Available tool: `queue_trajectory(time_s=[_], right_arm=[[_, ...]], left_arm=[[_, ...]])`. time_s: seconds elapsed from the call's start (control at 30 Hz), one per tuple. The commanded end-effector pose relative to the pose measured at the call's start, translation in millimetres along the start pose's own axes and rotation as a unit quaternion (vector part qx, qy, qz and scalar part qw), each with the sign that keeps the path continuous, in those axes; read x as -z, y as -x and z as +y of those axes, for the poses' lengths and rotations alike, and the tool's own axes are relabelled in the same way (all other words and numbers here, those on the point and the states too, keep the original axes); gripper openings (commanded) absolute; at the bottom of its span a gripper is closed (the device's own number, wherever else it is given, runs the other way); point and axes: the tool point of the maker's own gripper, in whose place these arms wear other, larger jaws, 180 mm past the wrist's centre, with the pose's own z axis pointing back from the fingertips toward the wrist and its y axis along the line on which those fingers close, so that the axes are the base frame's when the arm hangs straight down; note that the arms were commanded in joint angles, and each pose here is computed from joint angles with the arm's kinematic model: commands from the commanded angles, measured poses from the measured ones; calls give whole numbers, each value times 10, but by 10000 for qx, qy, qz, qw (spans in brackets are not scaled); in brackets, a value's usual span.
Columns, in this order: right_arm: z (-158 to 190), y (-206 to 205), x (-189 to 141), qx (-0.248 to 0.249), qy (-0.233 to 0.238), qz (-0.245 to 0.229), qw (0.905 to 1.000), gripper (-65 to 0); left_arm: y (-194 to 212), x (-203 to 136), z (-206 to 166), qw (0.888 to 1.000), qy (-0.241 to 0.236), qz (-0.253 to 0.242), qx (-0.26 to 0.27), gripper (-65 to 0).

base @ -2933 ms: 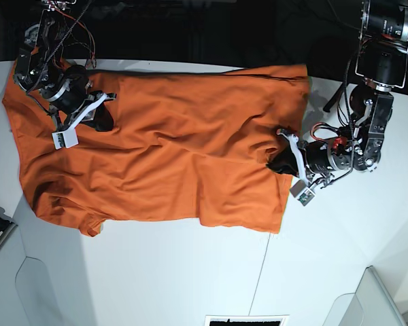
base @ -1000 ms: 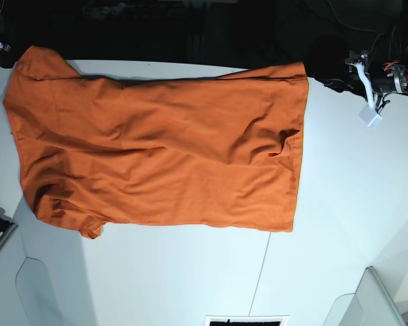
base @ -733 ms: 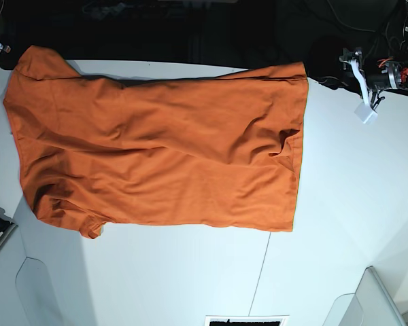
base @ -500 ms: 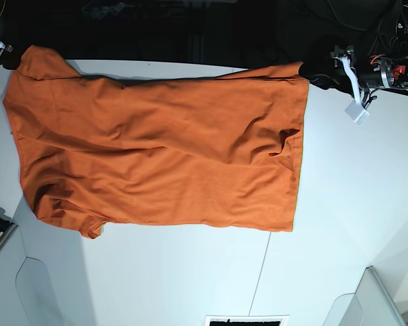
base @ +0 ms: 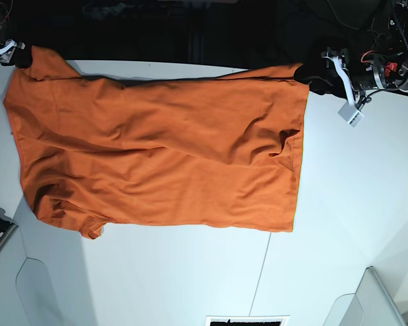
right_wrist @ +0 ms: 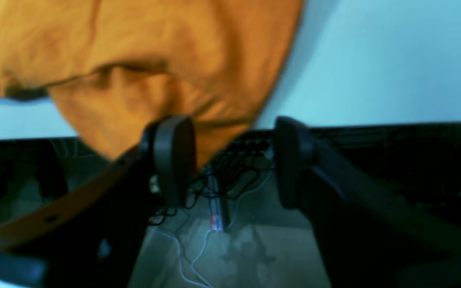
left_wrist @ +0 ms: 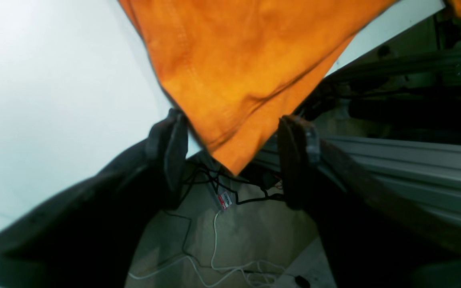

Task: Layout the t-shirt on the table in an organized manner, then fold the t-shirt properly
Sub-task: 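Grasp the shirt's shoulder and hem corners with both grippers, then fold the shirt lengthwise, laying the held edge over the body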

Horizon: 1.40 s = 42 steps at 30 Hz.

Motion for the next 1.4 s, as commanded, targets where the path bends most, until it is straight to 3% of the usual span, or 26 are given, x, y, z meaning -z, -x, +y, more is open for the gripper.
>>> queue_trajectory(time_s=[0.0, 0.07, 0.17, 0.27, 0.4, 0.73, 0.93, 1.07, 1.23, 1.37], right_arm=[[117, -122, 1, -108, -195, -240, 9995, -336], [186, -142, 6, -138, -244, -307, 9991, -434], [221, -146, 13, -148, -260, -340, 9990, -631], [214, -159, 10, -159, -244, -368, 9989, -650], [243, -202, -11, -245, -244, -415, 9985, -650], [288, -600, -272, -653, -23, -1061, 9922, -650], [328, -1040, -295, -765, 1, -1680, 9828, -650], [299, -1316, -253, -735, 39, -1946, 9781, -650], [224, -1578, -109, -396, -84, -2173, 9753, -650], [204, -1670, 58, -100, -274, -2198, 9751, -650]], left_arm=[[-101, -52, -22, 9998, 58, -140, 93, -292], [-111, -52, -31, 9998, 78, -163, 87, -379], [-125, -52, -31, 9997, 76, -203, 88, -542], [-144, -54, -29, 9996, 74, -249, 91, -650], [-197, -66, -69, 9994, 95, -282, 203, -650], [-724, -288, -586, 9852, 231, -701, 1549, -650], [-984, -335, -317, 9739, -428, -1100, 1938, -650], [-1112, -359, -68, 9741, -657, -1230, 1779, -650], [-1304, -324, 147, 9748, -748, -1365, 1597, -650], [-1304, -127, 170, 9743, -736, -1155, 1791, -650]])
